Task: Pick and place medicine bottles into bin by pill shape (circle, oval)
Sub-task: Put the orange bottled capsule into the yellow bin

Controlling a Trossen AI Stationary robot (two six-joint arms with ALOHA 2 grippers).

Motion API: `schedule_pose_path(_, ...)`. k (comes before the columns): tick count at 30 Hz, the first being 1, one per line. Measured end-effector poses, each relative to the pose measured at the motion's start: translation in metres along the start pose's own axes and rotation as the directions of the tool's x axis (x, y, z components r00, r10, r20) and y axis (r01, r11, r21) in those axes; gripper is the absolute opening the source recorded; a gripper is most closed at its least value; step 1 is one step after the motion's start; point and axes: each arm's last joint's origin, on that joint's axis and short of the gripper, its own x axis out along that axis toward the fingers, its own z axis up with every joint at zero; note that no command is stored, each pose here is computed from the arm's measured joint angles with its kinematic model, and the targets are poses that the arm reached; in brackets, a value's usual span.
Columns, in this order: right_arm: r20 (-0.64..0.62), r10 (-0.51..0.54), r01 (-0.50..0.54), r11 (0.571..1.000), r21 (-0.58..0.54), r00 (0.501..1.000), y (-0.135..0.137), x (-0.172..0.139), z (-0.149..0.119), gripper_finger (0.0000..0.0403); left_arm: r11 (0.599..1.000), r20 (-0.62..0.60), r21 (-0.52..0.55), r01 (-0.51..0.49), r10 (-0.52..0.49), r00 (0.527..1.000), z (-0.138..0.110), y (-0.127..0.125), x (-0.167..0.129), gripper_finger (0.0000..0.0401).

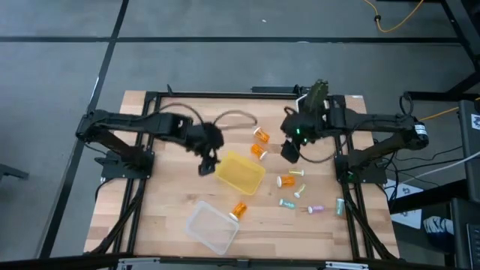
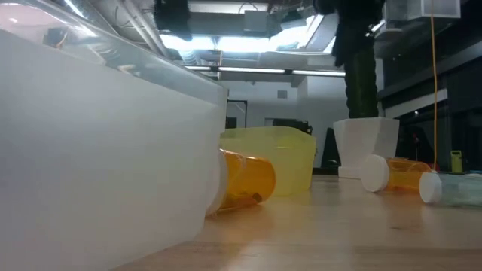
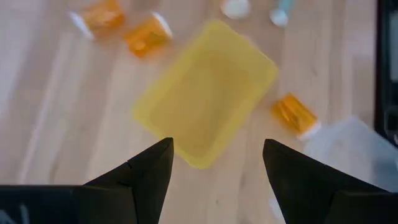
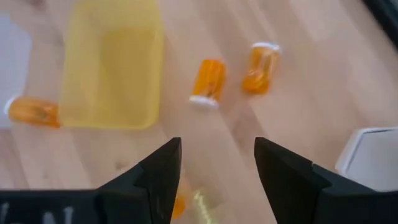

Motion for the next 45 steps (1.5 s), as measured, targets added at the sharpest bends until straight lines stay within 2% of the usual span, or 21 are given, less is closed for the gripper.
schedule_pose_path(6, -0.044, -0.073, 0.074, 0.997, 0.026, 0.996, 0.026, -0.002, -0.027, 0.0205, 0.994, -0.082, 0.111, -0.014, 0.024, 0.996, -0.028, -0.032, 0.05, 0.0243)
schedule_pose_path(12, -0.06, -0.047, 0.05, 0.997, 0.06, 0.997, 0.045, -0.002, -0.045, 0.0205, 0.988, -0.063, 0.153, 0.012, -0.002, 0.998, -0.034, -0.053, 0.077, 0.0243)
schedule_pose_path(15, -0.065, -0.037, 0.04, 0.998, 0.043, 0.997, 0.05, -0.001, -0.051, 0.0205, 0.996, -0.037, 0.079, 0.027, -0.025, 0.999, -0.032, -0.06, 0.083, 0.0243)
schedule_pose_path(18, -0.066, -0.03, 0.032, 0.999, 0.028, 0.997, 0.053, -0.002, -0.053, 0.0205, 0.996, -0.034, -0.077, 0.04, -0.043, 0.999, -0.032, -0.065, 0.089, 0.0243)
schedule_pose_path(21, -0.067, -0.026, 0.027, 0.999, 0.019, 0.997, 0.056, -0.003, -0.056, 0.0205, 0.976, -0.029, -0.211, 0.058, -0.065, 0.997, -0.033, -0.072, 0.092, 0.0243)
schedule_pose_path(26, -0.069, -0.015, 0.018, 0.999, 0.039, 0.997, 0.061, -0.005, -0.06, 0.0205, 0.934, 0.024, -0.33, 0.135, -0.135, 0.991, -0.032, -0.09, 0.101, 0.0243)
schedule_pose_path(30, -0.07, -0.006, 0.009, 0.999, 0.045, 0.998, 0.064, -0.007, -0.064, 0.0205, 0.927, 0.046, -0.326, 0.188, -0.183, 0.982, -0.033, -0.103, 0.11, 0.0243)
schedule_pose_path(33, -0.071, 0.0, 0.006, 0.997, 0.076, 0.997, 0.066, -0.007, -0.066, 0.0205, 0.93, 0.039, -0.318, 0.186, -0.183, 0.982, -0.035, -0.109, 0.118, 0.0243)
schedule_pose_path(38, -0.072, 0.008, -0.003, 0.997, 0.077, 0.997, 0.069, -0.009, -0.068, 0.0205, 0.924, 0.019, -0.353, 0.147, -0.15, 0.988, -0.029, -0.119, 0.137, 0.0243)
schedule_pose_path(45, -0.073, 0.016, -0.012, 0.998, 0.058, 0.997, 0.072, -0.01, -0.072, 0.0205, 0.938, -0.073, -0.346, 0.026, -0.054, 0.996, -0.012, -0.133, 0.155, 0.0243)
